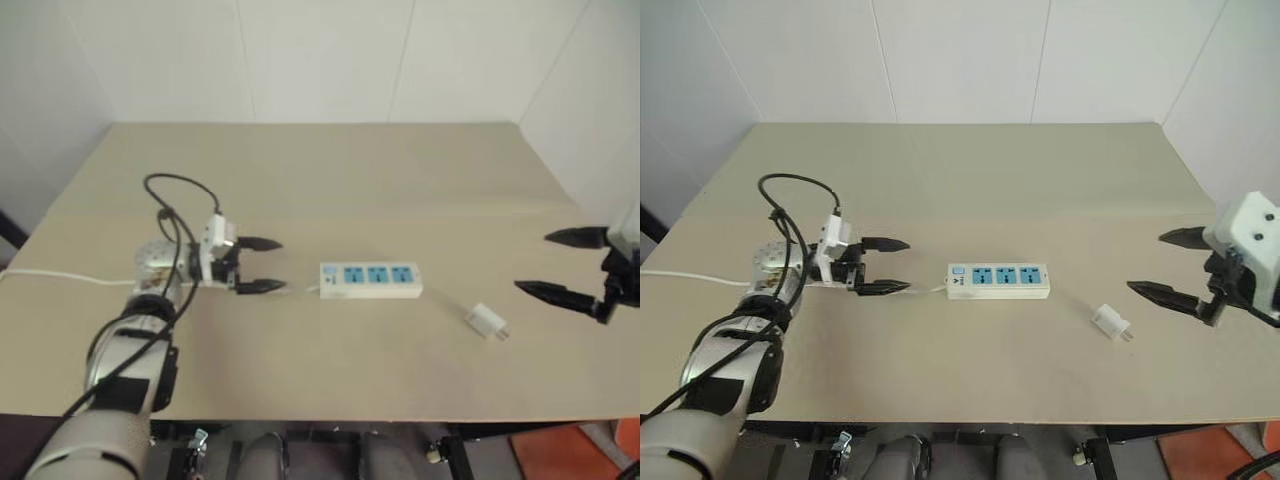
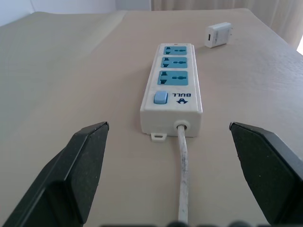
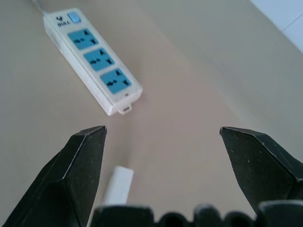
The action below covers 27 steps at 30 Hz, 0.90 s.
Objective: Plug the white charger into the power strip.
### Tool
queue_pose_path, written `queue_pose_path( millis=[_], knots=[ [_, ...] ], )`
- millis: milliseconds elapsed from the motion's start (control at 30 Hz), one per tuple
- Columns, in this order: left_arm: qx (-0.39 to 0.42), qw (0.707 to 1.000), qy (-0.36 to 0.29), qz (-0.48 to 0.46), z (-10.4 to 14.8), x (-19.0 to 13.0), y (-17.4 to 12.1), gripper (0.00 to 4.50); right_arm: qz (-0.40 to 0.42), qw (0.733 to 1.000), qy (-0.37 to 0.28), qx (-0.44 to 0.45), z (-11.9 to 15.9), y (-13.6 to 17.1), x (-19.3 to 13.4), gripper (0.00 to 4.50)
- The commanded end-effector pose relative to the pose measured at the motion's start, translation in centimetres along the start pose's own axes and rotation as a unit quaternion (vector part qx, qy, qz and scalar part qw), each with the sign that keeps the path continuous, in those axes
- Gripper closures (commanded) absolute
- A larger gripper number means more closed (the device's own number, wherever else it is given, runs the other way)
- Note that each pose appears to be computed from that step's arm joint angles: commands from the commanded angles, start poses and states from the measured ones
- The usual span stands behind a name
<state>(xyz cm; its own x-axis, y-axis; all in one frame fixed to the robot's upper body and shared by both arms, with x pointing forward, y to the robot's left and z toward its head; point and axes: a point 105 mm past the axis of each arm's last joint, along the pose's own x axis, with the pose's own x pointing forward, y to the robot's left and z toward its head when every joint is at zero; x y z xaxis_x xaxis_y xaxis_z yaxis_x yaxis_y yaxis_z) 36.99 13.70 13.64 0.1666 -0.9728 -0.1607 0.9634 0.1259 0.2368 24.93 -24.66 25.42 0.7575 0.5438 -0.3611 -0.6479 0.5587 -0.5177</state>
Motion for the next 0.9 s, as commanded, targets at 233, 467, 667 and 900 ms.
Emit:
queue_pose_path(
  millis=[233, 467, 667, 900],
  knots=[
    [0.02, 0.997, 0.076, 0.012, -0.6, 4.1, 1.0, 0.03, -0.011, 1.0, -0.027, -0.006, 2.8, 2.6, 0.1, 0.0],
    [-0.029, 0.989, 0.136, -0.041, -2.1, 5.5, -0.1, 0.03, -0.037, 0.999, -0.003, 0.009, 1.8, 2.8, -0.4, 0.0],
    [-0.04, 0.971, 0.232, -0.05, -3.9, 5.1, -0.2, 0.64, -0.039, 0.999, -0.008, 0.006, 2.0, 2.8, 0.2, 0.0],
    [-0.053, 0.972, 0.219, -0.063, -3.9, 4.7, -0.6, 2.75, -0.013, 1.0, 0.013, -0.004, 1.2, 3.5, 0.9, 0.0]
  ],
)
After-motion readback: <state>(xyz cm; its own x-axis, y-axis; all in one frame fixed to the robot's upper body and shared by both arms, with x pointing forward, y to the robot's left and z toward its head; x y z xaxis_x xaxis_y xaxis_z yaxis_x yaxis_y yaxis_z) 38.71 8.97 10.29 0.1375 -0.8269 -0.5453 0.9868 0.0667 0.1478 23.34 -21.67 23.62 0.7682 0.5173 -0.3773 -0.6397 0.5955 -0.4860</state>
